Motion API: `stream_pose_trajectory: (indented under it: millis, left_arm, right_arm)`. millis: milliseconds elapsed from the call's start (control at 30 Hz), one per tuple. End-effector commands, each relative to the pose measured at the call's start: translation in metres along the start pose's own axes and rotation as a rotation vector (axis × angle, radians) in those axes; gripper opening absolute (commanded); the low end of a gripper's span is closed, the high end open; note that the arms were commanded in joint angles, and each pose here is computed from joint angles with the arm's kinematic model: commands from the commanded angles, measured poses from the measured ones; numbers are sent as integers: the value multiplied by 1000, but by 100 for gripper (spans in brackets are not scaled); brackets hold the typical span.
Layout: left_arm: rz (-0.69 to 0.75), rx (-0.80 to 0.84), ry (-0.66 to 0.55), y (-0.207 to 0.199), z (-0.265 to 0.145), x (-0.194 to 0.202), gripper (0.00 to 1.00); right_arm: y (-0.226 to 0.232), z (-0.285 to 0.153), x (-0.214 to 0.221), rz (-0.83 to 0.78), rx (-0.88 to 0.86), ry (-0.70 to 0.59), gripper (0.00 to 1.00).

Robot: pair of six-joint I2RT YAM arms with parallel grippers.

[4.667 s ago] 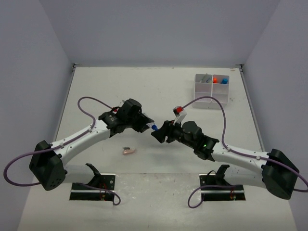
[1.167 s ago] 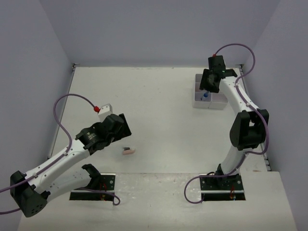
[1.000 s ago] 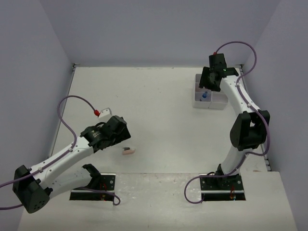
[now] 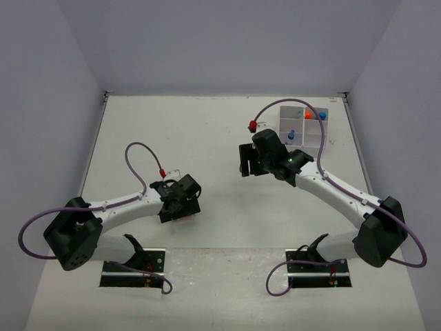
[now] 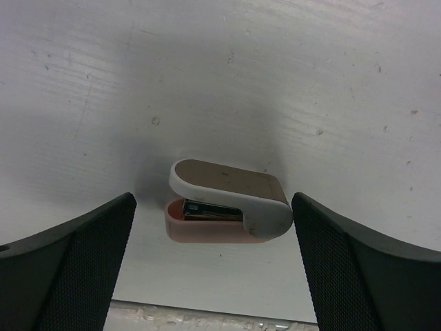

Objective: Sort the stationery into containers
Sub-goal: Pick up the stapler from the center of the board.

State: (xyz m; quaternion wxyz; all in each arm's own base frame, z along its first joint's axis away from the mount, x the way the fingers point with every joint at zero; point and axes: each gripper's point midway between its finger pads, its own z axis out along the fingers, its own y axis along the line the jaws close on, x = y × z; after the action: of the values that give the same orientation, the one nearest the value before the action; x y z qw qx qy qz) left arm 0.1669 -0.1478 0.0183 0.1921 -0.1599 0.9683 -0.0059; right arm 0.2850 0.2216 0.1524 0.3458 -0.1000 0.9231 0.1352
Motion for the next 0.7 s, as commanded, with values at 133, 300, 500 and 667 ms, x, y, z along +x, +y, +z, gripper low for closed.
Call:
stream_pose_trajectory:
  millis: [133, 300, 500, 667]
  left_arm:
    - [39, 39, -13, -14, 5, 0, 80]
    - [37, 41, -7, -13, 9, 3, 35]
    - [-23, 98, -26, -29, -3, -7, 15]
    - [-194, 322, -92, -67, -58, -39, 7]
  right_arm:
    - [9, -7, -8, 15, -46, -49, 69]
    - [31, -16, -2, 24, -203, -74, 69]
    - [77, -34, 22, 63, -579, -151, 69]
    - [116, -67, 55, 106, -945, -231, 65]
